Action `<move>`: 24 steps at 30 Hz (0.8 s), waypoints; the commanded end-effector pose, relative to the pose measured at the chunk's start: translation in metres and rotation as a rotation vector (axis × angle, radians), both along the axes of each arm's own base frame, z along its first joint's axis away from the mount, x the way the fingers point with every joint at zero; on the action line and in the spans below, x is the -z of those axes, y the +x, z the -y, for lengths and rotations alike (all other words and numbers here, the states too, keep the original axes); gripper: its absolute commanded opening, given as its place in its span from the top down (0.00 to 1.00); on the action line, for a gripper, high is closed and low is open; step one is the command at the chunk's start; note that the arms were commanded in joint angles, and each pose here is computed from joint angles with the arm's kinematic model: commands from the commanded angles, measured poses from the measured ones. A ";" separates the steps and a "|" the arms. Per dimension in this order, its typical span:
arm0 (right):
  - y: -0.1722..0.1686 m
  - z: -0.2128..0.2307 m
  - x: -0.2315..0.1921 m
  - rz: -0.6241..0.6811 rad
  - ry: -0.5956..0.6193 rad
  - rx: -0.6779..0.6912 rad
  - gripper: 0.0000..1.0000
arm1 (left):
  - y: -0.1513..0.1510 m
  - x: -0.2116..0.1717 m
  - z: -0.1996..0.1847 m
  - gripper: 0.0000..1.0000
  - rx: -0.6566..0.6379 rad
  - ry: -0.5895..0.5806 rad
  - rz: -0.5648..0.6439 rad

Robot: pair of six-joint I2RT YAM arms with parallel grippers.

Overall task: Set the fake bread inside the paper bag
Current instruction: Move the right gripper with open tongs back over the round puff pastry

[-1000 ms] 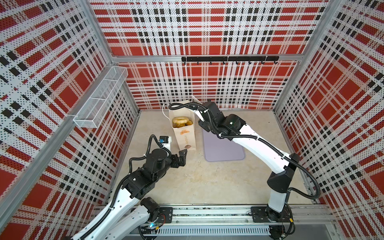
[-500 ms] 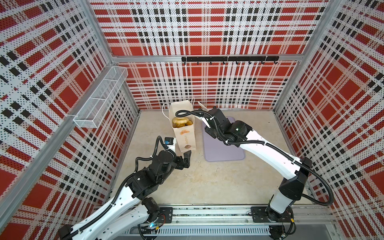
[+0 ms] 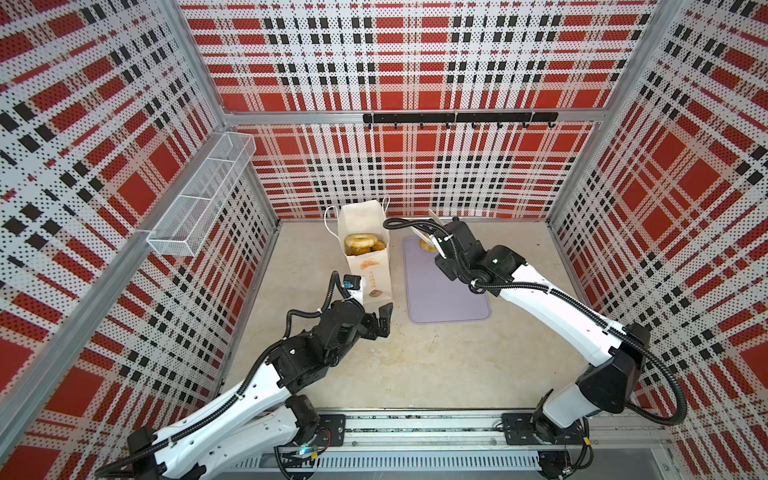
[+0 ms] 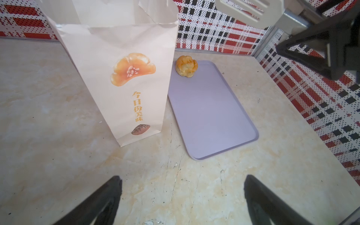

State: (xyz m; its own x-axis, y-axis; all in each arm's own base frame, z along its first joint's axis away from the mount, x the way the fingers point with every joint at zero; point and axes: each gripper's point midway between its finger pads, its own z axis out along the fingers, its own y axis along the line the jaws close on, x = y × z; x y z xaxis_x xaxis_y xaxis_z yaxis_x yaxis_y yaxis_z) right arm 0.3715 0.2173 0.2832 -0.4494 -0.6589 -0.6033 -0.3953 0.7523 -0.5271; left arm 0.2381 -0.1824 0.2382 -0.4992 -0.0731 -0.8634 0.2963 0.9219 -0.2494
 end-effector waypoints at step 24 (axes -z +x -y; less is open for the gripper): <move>0.040 0.049 0.109 -0.244 0.133 0.149 0.50 | 0.009 0.044 0.033 0.01 0.040 0.009 -0.084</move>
